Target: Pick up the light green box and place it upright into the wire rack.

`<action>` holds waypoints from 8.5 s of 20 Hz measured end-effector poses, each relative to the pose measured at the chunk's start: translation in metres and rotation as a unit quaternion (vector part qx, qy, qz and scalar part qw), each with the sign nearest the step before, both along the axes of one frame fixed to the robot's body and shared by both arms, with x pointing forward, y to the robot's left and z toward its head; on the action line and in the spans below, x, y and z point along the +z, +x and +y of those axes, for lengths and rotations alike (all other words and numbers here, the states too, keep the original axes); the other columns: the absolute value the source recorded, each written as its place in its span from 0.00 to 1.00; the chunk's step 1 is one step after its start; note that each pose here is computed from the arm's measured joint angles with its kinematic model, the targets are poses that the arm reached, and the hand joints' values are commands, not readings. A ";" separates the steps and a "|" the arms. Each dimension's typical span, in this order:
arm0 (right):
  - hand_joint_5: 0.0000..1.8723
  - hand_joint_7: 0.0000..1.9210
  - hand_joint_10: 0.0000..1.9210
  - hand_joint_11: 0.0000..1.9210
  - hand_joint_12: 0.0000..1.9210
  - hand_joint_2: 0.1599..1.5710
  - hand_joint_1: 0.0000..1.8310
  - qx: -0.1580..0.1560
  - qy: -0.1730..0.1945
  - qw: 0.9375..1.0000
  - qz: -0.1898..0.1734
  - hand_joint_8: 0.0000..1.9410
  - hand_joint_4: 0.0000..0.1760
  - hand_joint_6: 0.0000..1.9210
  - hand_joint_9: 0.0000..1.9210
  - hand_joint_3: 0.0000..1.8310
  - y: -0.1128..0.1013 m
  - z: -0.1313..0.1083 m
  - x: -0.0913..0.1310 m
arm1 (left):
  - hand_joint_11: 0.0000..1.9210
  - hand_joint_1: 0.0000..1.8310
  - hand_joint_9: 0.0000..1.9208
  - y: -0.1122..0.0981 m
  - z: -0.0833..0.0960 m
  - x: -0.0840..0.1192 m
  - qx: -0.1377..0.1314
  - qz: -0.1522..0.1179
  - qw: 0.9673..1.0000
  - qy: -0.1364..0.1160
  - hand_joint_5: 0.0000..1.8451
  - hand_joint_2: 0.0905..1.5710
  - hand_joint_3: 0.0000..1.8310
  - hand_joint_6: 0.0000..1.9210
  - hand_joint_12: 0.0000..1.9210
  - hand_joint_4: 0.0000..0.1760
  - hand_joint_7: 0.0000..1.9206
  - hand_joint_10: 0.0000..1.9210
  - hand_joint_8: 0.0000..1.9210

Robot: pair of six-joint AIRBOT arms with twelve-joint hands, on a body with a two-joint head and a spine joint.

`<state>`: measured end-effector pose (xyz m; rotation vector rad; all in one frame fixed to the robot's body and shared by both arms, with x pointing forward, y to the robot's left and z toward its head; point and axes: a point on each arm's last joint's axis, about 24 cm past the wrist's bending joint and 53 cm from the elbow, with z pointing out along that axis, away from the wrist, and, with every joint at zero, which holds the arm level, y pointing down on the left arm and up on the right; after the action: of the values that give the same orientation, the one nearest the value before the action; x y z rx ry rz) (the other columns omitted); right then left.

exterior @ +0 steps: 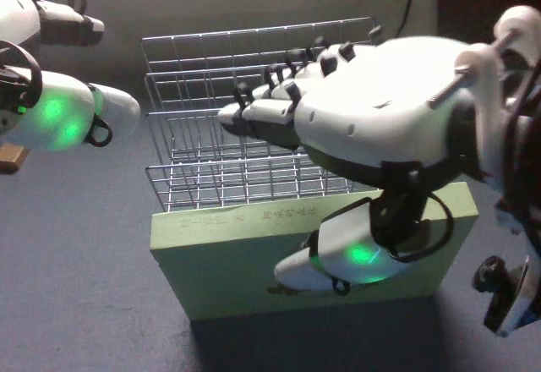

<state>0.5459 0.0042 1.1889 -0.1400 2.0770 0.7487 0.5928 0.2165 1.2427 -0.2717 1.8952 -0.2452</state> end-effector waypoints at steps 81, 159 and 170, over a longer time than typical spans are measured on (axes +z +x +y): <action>0.44 0.47 0.68 0.34 0.84 0.72 0.65 -0.070 -0.015 0.997 -0.021 0.66 0.00 0.58 0.37 0.00 0.103 0.038 0.053 | 0.00 0.05 0.06 0.010 0.055 0.003 0.013 -0.003 1.000 0.024 0.10 0.77 0.00 0.00 0.23 0.63 0.07 0.00 0.00; 0.05 0.07 0.01 0.00 0.45 0.54 0.19 -0.088 0.015 0.993 -0.072 0.01 0.26 0.01 0.06 0.00 0.058 -0.075 0.053 | 0.00 0.05 0.05 -0.006 -0.020 -0.001 -0.077 -0.015 0.996 0.052 0.11 0.78 0.00 0.00 0.21 0.66 0.06 0.00 0.00; 0.43 0.49 1.00 0.83 1.00 0.74 0.36 -0.062 -0.009 0.996 -0.062 1.00 0.00 0.99 0.65 0.00 0.039 -0.080 0.030 | 0.49 0.28 0.42 -0.015 -0.054 -0.008 -0.102 -0.011 0.994 0.038 0.33 0.76 0.00 0.99 1.00 0.01 0.37 1.00 0.99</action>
<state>0.5851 -0.0756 1.2192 -0.0643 1.9563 0.6313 0.5779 0.1622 1.2352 -0.0243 1.9064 -0.3117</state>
